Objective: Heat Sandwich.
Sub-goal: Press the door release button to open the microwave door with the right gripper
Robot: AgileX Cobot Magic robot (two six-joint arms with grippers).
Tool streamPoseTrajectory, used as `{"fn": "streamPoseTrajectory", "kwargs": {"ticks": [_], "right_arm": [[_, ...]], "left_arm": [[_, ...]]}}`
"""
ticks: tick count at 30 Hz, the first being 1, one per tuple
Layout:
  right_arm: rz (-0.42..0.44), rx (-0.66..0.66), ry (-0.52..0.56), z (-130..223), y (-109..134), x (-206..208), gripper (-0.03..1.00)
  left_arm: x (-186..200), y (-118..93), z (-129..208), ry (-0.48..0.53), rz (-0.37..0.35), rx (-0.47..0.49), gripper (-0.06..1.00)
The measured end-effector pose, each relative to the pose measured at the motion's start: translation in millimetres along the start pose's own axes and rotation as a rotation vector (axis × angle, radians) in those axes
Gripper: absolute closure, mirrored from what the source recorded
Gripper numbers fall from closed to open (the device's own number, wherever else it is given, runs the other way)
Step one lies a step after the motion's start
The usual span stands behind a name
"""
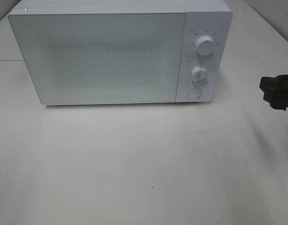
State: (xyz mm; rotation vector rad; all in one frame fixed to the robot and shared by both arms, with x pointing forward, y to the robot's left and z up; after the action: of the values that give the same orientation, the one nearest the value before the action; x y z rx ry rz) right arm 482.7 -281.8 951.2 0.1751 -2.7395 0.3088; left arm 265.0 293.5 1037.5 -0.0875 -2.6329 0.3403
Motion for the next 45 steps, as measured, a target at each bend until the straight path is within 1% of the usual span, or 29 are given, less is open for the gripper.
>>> {"fn": "streamPoseTrajectory", "kwargs": {"ticks": [1,4,8,9,12,13,14,17,18,20,22,24,27,29,33,37,43,45], "right_arm": [[0.002,0.004,-0.027,3.1,1.2,-3.0,0.21],[0.015,0.003,-0.065,10.2,3.8,-6.7,0.21],[0.023,0.028,-0.090,11.5,12.1,-9.0,0.21],[0.021,0.057,-0.092,13.0,20.4,-11.5,0.21],[0.033,0.078,-0.094,14.1,26.6,-13.9,0.21],[0.037,0.083,-0.090,16.7,33.4,-16.5,0.21],[0.037,0.083,-0.090,16.7,33.4,-16.5,0.21],[0.045,0.075,-0.102,18.4,43.8,-19.0,0.21],[0.041,0.075,-0.106,20.4,51.3,-20.2,0.21],[0.037,0.078,-0.105,22.0,55.0,-20.9,0.21],[0.025,0.087,-0.106,25.5,66.8,-21.6,0.21],[0.022,0.090,-0.103,27.4,70.6,-21.8,0.21],[0.019,0.090,-0.079,34.4,82.6,-21.8,0.21],[0.017,0.087,-0.075,34.8,86.1,-22.5,0.21],[-0.009,0.086,-0.081,32.0,104.1,-26.2,0.21],[-0.025,0.090,-0.084,30.8,110.9,-27.5,0.21],[-0.011,0.073,-0.076,31.9,109.3,-27.6,0.21],[-0.010,0.037,-0.075,32.0,109.0,-27.6,0.21]], "left_arm": [[0.0,0.0,0.0,0.000,0.000,0.000,-0.03],[0.0,0.0,0.0,0.000,0.000,0.000,-0.03],[0.0,0.0,0.0,0.000,0.000,0.000,-0.03],[0.0,0.0,0.0,0.000,0.000,0.000,-0.03],[0.0,0.0,0.0,0.000,0.000,0.000,-0.03],[0.0,0.0,0.0,0.000,0.000,0.000,-0.03],[0.0,0.0,0.0,0.000,0.000,0.000,-0.03],[0.0,0.0,0.0,0.000,0.000,0.000,-0.03],[0.0,0.0,0.0,0.000,0.000,0.000,-0.03],[0.0,0.0,0.0,0.000,0.000,0.000,-0.03],[0.0,0.0,0.0,0.000,0.000,0.000,-0.03],[0.0,0.0,0.0,0.000,0.000,0.000,-0.03],[0.0,0.0,0.0,0.000,0.000,0.000,-0.03],[0.0,0.0,0.0,0.000,0.000,0.000,-0.03],[0.0,0.0,0.0,0.000,0.000,0.000,-0.03],[0.0,0.0,0.0,0.000,0.000,0.000,-0.03],[0.0,0.0,0.0,0.000,0.000,0.000,-0.03],[0.0,0.0,0.0,0.000,0.000,0.000,-0.03]]}}
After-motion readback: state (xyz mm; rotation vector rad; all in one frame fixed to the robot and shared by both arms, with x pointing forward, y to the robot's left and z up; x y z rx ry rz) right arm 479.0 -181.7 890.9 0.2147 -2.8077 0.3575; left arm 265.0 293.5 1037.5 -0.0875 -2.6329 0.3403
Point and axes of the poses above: a point on each arm's last joint axis where the gripper is mounted, x pointing back along that axis away from the gripper, y along the wrist's bending axis when the last joint is at zero, z = x × y, the point moved 4 cm from there along -x, pointing out along that axis toward the gripper, and after that the axes turned 15 degrees about x, right-handed, at the moved point
